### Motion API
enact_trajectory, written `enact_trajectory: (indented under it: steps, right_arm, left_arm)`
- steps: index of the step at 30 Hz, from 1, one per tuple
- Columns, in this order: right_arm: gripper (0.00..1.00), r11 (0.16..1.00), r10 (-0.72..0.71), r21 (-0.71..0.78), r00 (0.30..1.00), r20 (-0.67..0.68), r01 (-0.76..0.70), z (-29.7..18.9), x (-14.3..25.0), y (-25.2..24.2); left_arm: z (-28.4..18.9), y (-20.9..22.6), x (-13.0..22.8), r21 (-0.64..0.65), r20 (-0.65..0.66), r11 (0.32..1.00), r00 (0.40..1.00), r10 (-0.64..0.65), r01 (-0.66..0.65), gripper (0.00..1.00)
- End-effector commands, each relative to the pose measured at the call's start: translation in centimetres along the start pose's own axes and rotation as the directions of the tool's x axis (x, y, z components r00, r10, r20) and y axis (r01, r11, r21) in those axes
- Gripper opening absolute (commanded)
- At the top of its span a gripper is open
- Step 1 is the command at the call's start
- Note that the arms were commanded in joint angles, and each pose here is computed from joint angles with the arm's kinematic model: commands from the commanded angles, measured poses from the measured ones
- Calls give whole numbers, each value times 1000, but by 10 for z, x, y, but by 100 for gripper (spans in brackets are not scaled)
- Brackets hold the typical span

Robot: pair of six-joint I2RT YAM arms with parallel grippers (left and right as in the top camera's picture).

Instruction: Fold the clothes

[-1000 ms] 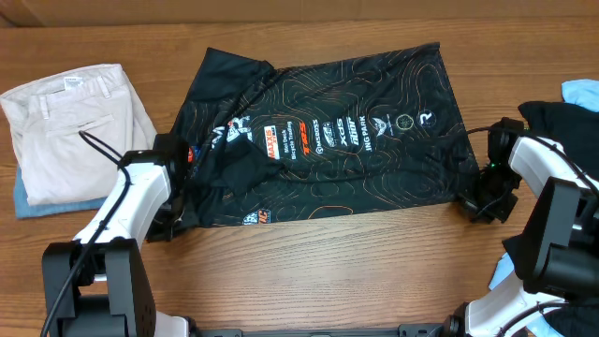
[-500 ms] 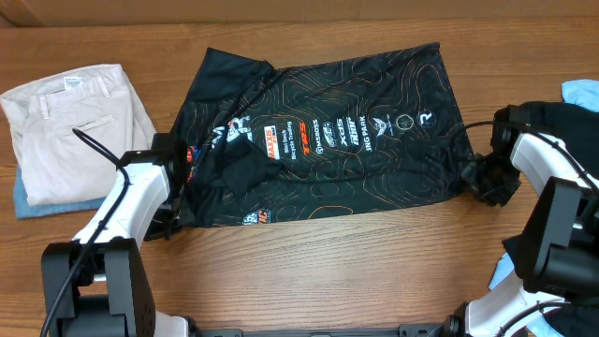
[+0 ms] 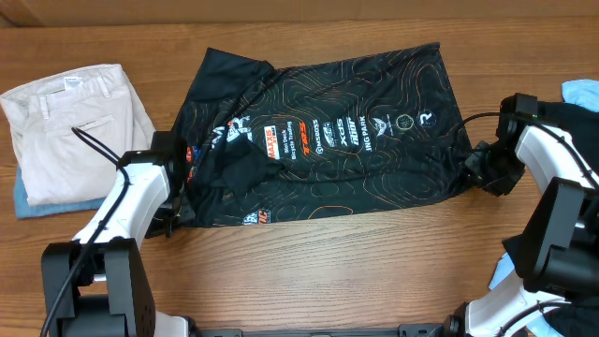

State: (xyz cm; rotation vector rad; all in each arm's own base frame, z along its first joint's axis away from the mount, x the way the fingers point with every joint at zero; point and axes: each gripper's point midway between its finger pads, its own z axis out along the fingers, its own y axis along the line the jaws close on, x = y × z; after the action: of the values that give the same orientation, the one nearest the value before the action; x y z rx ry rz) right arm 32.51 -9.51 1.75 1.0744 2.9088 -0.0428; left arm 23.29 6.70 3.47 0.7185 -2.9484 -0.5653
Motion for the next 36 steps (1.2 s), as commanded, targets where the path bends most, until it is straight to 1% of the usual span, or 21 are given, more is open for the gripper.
enact_trajectory:
  steps: [1, 4, 7, 9, 11, 13, 14, 16, 18, 21, 26, 28, 29, 31, 36]
  right_arm:
    - [45, 998, -25, -61, 1000, 6, 25, -5, -6, 10]
    - [49, 991, -58, -120, 998, 8, 59, -6, -7, 21]
    - [51, 991, -58, -124, 998, 18, 59, -6, -10, 22]
    - [55, 990, -57, -126, 998, 25, 60, -6, -11, 23]
    - [54, 991, -57, -124, 998, 26, 60, -6, -11, 22]
    - [49, 992, -56, -116, 998, 20, 58, -5, -10, 21]
    - [45, 993, -47, -109, 999, 13, 49, -5, -8, 19]
    - [21, 994, -46, -98, 999, -2, 46, -5, -5, 16]
    - [4, 998, -1, -56, 1000, -14, 0, -3, -1, 8]
    - [4, 999, 40, 5, 999, -20, -40, 0, 3, -3]
    - [4, 999, 40, 28, 998, -54, -39, 4, 14, -9]
    - [4, 998, 40, 43, 996, -82, -36, 4, 21, -13]
    - [4, 997, 51, 60, 994, -95, -46, 3, 25, -16]
    - [4, 989, 96, 121, 990, -102, -84, 2, 30, -27]
    - [4, 957, 136, 273, 983, -124, -98, -6, 44, -56]
  left_arm:
    - [3, 2, 0, -10, -3, 1000, 1000, -23, 23, 9]
    - [3, -1, 1, 4, -9, 1000, 1000, -23, 23, 9]
    - [3, -1, 1, 6, -10, 1000, 1000, -23, 23, 9]
    - [3, -1, 1, 6, -10, 1000, 1000, -23, 23, 9]
    - [3, -1, 1, 6, -10, 1000, 1000, -23, 23, 9]
    - [3, -1, 1, 6, -10, 1000, 1000, -23, 23, 9]
    - [3, -1, 1, 6, -10, 1000, 1000, -23, 23, 9]
    - [3, -1, 1, 6, -10, 1000, 1000, -23, 23, 9]
    - [3, -1, 1, 6, -10, 1000, 1000, -23, 23, 9]
    - [3, -1, 1, 6, -10, 1000, 1000, -23, 23, 9]
    - [3, -1, 1, 6, -10, 1000, 1000, -23, 23, 9]
    - [3, -1, 1, 6, -10, 1000, 1000, -23, 23, 4]
    - [3, -1, 1, 6, -10, 1000, 1000, -17, 17, 4]
    - [3, -1, 2, 5, -12, 1000, 1000, 0, 0, 4]
    - [3, 3, 7, -11, -35, 1000, 999, 8, -9, 4]
